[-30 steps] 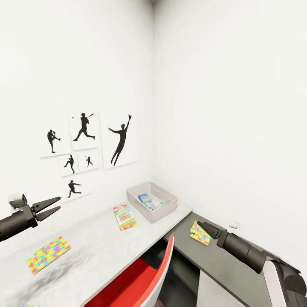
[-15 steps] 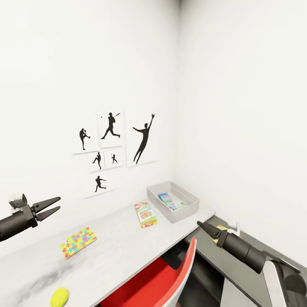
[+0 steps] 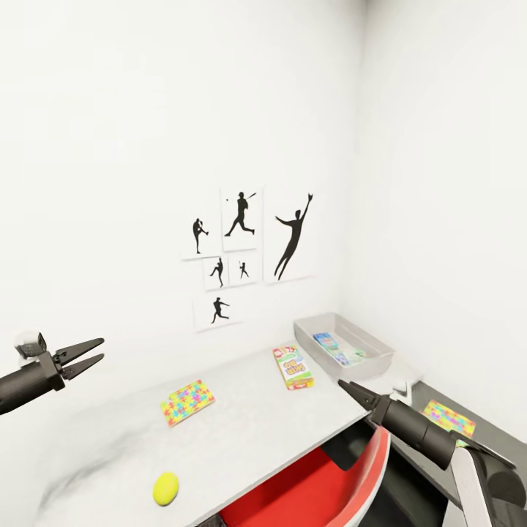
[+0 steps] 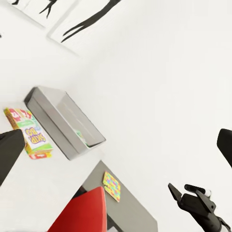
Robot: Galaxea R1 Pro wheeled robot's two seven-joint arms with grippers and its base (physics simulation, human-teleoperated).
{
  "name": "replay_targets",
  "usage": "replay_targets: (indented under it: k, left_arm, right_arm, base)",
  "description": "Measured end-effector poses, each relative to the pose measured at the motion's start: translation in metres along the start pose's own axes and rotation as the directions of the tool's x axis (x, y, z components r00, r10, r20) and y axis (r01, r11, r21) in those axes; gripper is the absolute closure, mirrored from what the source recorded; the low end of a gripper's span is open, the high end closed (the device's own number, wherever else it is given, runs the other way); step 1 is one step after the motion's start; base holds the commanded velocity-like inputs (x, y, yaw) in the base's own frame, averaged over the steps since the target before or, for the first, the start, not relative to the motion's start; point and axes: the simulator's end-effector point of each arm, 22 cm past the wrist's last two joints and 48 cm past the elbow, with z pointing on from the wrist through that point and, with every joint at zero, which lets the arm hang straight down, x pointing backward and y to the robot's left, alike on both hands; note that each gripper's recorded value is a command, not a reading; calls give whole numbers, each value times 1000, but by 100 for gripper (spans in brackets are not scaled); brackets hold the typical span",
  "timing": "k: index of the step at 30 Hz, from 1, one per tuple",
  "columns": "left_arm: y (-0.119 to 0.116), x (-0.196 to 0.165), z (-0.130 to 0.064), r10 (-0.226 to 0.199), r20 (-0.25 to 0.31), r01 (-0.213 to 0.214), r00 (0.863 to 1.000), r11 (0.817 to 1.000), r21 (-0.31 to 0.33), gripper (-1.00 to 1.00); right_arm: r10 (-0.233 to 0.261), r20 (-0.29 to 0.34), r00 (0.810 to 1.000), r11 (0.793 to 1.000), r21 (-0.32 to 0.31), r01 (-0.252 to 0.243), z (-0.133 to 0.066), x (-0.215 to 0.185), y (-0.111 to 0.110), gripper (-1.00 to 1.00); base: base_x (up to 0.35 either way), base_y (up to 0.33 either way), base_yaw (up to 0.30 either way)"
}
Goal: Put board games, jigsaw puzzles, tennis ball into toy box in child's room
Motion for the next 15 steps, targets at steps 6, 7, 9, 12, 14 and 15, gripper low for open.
replay_targets:
  k: [6, 7, 9, 12, 14, 15]
  left_arm:
    - [1, 1, 0, -2, -1, 2, 1000, 1000, -2, -100]
    - [1, 1, 1, -2, -2, 2, 1000, 1000, -2, -100]
    - [2, 1, 1, -3, -2, 3, 1000, 1000, -2, -100]
    - [2, 1, 1, -4, -3, 4, 1000, 1000, -3, -100]
    - [3, 1, 1, -4, -3, 4, 1000, 1000, -4, -100]
    - [3, 1, 1, -5, -3, 5, 1000, 1000, -4, -100]
  right_arm:
    - [3, -2, 1000, 1000, 7, -3, 0, 1, -2, -100]
    - [4, -2, 1000, 1000, 7, -4, 1, 1, -2, -100]
    - [4, -3, 1000, 1000, 9, -4, 1, 1, -3, -100]
    - [5, -4, 1000, 1000, 10, -5, 1, 2, -4, -100]
    - [5, -5, 1000, 1000, 11, -5, 1, 2, -4, -100]
    - [6, -5, 1000, 1000, 11, -6, 1, 2, -4, -100]
  base:
    - [0, 14, 285]
    - [0, 4, 284]
    - [0, 2, 284]
    - [0, 1, 284]
    - [0, 0, 284]
    - [0, 0, 284]
